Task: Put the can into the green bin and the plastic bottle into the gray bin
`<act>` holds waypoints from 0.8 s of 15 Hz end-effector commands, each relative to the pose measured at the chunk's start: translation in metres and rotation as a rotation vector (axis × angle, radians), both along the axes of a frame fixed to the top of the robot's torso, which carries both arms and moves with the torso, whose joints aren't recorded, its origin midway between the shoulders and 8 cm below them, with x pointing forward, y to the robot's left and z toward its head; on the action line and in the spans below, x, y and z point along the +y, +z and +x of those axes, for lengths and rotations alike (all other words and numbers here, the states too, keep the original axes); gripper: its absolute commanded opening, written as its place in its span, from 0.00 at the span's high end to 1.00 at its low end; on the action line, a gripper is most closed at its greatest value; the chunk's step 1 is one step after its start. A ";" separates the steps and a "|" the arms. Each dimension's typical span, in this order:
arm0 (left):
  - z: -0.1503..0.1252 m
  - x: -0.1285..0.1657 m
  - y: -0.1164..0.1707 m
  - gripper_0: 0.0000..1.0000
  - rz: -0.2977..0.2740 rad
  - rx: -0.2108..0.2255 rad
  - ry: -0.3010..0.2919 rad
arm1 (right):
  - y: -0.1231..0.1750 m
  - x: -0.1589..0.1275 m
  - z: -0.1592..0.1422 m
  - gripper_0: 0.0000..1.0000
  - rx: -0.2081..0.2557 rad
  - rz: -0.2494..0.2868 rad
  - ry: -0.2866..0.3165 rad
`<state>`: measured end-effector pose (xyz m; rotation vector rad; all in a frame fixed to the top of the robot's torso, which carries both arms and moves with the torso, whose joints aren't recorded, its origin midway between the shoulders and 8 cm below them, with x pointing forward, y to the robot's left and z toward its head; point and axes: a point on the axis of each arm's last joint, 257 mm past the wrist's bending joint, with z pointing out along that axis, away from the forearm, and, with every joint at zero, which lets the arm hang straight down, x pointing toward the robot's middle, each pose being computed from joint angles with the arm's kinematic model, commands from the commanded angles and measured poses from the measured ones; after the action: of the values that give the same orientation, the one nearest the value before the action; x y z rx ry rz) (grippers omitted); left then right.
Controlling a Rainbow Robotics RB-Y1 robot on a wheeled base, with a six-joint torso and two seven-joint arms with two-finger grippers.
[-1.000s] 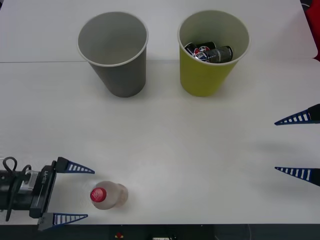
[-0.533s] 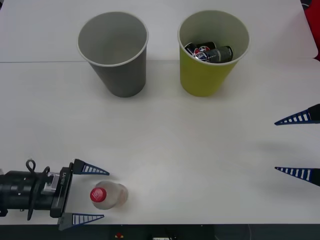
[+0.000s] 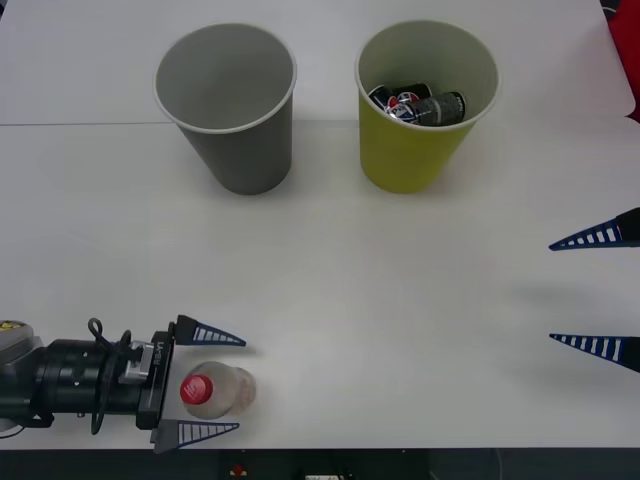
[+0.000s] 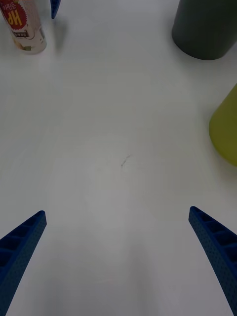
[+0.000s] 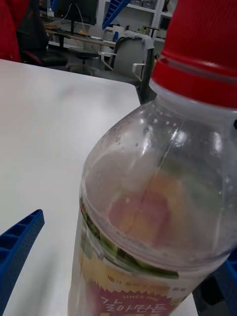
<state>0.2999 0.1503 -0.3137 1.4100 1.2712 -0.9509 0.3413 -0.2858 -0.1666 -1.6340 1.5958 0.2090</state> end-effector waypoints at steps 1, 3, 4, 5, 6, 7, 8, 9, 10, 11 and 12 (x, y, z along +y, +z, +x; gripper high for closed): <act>0.001 0.000 0.000 1.00 0.000 -0.001 0.001 | 0.000 0.000 0.000 0.00 0.000 0.000 0.000; 0.000 0.000 0.000 1.00 0.000 0.003 0.003 | 0.000 0.000 0.000 0.00 0.000 0.000 0.000; 0.000 0.000 0.000 1.00 -0.001 0.003 0.002 | 0.000 0.000 0.000 0.00 0.000 0.000 0.000; 0.001 0.000 0.000 1.00 -0.001 0.003 0.002 | 0.000 0.000 0.000 0.00 0.000 0.000 0.000; 0.001 0.000 0.001 1.00 -0.002 0.003 0.003 | 0.000 0.000 0.000 0.00 0.000 0.000 0.000; 0.000 0.000 0.001 1.00 -0.003 0.007 0.004 | 0.000 0.000 0.000 0.00 0.000 0.000 0.000; 0.000 -0.001 0.002 1.00 -0.008 0.009 0.003 | 0.000 0.000 0.000 0.00 0.000 0.000 0.000; 0.000 -0.002 0.003 1.00 -0.011 0.014 0.004 | 0.000 0.000 0.000 0.00 0.000 0.000 0.000; 0.001 -0.003 0.006 1.00 -0.016 0.016 0.004 | 0.000 0.000 0.000 0.00 0.000 0.000 0.000; 0.003 -0.004 0.011 1.00 -0.023 0.014 0.004 | 0.000 0.000 0.000 0.00 0.000 0.000 0.000; 0.004 -0.004 0.014 1.00 -0.016 0.025 0.001 | 0.000 0.000 0.000 0.00 0.000 0.000 0.000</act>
<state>0.3032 0.1462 -0.3019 1.3857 1.2735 -0.9745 0.3413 -0.2858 -0.1666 -1.6341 1.5957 0.2089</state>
